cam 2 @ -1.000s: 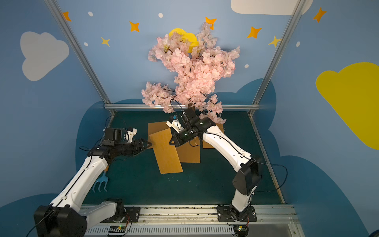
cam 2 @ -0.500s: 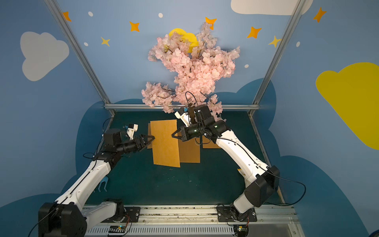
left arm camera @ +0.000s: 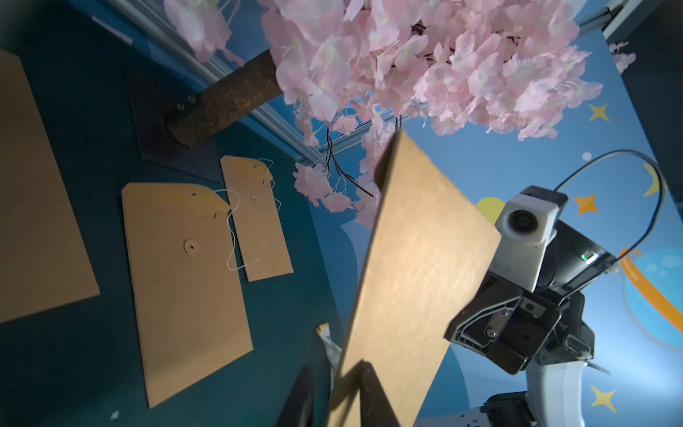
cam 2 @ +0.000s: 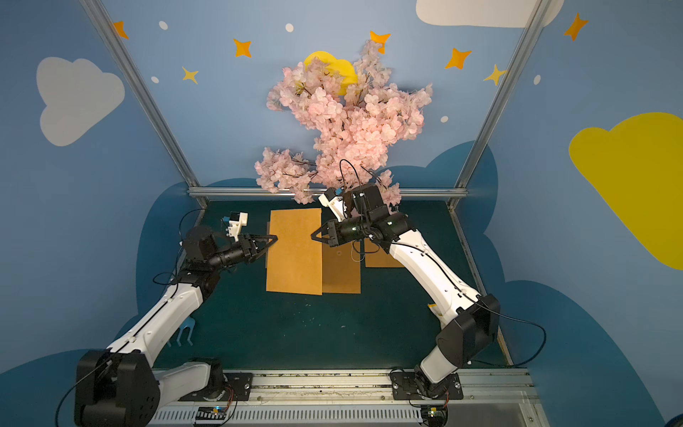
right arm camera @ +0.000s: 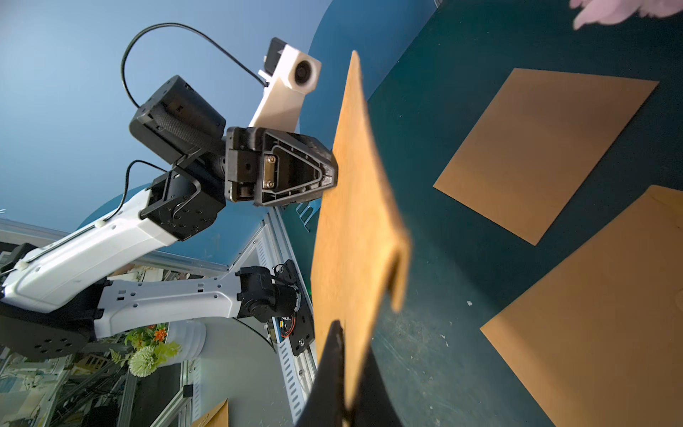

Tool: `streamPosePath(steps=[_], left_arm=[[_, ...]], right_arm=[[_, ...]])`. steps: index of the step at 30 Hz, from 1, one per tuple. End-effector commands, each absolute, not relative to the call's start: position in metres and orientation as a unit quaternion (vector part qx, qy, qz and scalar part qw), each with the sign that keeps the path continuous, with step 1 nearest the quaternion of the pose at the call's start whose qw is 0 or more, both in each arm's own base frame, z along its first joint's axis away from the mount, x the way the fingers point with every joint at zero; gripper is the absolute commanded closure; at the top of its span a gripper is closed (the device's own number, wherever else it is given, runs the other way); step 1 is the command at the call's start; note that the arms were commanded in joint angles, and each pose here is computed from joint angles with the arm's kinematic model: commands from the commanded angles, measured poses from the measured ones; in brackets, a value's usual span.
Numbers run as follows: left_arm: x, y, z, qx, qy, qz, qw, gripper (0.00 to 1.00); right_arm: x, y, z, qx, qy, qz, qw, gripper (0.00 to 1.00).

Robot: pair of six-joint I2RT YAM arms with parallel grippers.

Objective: Open the file bag
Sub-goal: Pick up the file bag from the center of the board.

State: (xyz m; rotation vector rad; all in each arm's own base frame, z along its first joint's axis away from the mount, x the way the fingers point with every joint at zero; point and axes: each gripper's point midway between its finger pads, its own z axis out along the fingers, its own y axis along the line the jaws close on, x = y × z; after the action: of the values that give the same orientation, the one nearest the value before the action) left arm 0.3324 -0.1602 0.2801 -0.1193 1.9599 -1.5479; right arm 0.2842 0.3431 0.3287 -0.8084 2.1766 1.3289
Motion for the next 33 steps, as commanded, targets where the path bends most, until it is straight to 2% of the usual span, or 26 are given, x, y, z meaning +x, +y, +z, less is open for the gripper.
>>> streamPosePath(steps=[1, 7, 10, 21, 29, 33], left_arm=[[0.322, -0.170, 0.297, -0.009, 0.730, -0.606, 0.316, 0.97], [0.324, -0.163, 0.300, -0.027, 0.723, -0.597, 0.348, 0.97], [0.325, -0.155, 0.304, -0.044, 0.718, -0.584, 0.376, 0.97], [0.324, -0.126, 0.311, -0.094, 0.710, -0.533, 0.451, 0.97], [0.328, -0.120, 0.308, -0.112, 0.701, -0.535, 0.459, 0.98], [0.327, -0.118, 0.312, -0.113, 0.695, -0.539, 0.462, 0.98]], right_arm=[[0.291, 0.352, 0.335, -0.301, 0.782, 0.490, 0.240, 0.92], [0.294, 0.352, 0.331, -0.284, 0.784, 0.500, 0.232, 0.59], [0.291, 0.351, 0.328, -0.272, 0.782, 0.513, 0.225, 0.51], [0.266, 0.334, 0.311, -0.227, 0.785, 0.538, 0.207, 0.52], [0.253, 0.339, 0.297, -0.203, 0.770, 0.578, 0.179, 0.56], [0.258, 0.333, 0.284, -0.186, 0.787, 0.557, 0.190, 0.56]])
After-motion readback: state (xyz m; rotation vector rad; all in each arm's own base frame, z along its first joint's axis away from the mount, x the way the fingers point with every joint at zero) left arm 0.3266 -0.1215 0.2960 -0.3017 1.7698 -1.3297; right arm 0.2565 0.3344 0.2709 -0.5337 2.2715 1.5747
